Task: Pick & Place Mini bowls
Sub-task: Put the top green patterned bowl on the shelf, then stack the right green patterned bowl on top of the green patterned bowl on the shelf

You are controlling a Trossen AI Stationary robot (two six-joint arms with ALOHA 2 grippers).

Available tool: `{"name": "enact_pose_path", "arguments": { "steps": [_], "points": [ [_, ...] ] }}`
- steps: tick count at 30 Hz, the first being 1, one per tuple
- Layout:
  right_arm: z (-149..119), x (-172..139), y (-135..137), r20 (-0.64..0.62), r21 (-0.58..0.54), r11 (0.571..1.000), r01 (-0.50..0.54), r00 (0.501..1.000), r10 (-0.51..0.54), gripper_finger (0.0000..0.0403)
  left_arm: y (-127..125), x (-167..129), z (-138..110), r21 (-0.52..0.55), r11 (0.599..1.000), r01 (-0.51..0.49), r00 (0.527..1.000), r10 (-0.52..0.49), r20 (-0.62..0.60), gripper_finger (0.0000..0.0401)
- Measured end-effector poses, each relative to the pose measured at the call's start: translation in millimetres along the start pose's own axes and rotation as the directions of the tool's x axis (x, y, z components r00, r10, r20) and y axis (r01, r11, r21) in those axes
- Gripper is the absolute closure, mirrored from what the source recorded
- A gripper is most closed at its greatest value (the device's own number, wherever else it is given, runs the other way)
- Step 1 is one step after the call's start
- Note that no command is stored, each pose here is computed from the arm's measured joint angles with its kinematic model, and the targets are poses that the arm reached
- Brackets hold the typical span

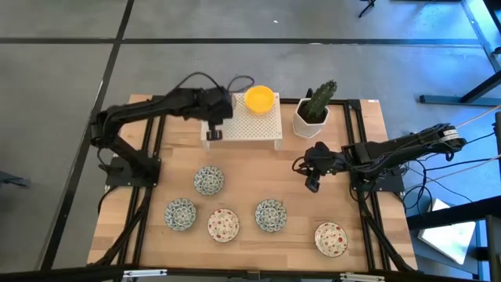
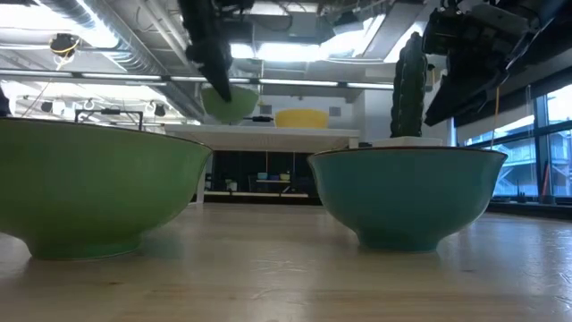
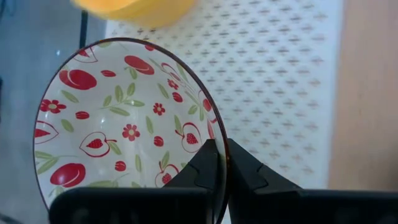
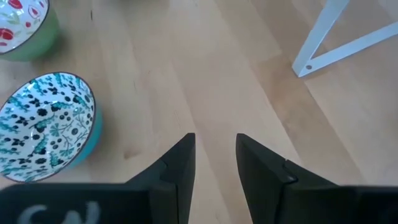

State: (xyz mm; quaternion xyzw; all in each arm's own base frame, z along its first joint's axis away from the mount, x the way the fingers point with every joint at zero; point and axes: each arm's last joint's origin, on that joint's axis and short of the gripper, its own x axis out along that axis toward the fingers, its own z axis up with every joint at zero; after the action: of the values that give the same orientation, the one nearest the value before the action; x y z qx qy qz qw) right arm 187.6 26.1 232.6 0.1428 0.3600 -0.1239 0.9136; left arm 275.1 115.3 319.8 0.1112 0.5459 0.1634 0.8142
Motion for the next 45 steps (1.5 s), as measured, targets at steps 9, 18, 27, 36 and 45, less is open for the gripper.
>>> {"name": "enact_pose_path", "arguments": {
  "steps": [9,18,27,36,45],
  "points": [
    [3,0,3,0.021,-0.126,0.991,-0.044,0.999,0.047,0.0287,30,11,-10,-0.114,0.991,0.065,0.997,-0.061,0.041,0.0392],
    [12,-1,7,0.111,-0.2,0.978,-0.066,0.99,0.09,0.0287,32,11,-12,-0.113,0.992,0.057,0.998,-0.054,0.028,0.0387],
    [14,-1,3,0.157,-0.218,0.975,0.044,0.988,-0.01,0.0287,32,38,-17,-0.107,0.994,0.039,0.999,-0.04,-0.011,0.0385],
    [19,-2,6,0.214,-0.275,0.961,0.042,0.977,0.019,0.0287,31,40,-17,-0.074,0.997,0.031,0.999,-0.032,-0.019,0.0368],
    [24,-3,5,0.283,-0.228,0.966,0.122,0.958,-0.054,0.0287,29,39,-15,-0.06,0.998,-0.005,1.0,0.003,-0.031,0.0286]
  ]
}}
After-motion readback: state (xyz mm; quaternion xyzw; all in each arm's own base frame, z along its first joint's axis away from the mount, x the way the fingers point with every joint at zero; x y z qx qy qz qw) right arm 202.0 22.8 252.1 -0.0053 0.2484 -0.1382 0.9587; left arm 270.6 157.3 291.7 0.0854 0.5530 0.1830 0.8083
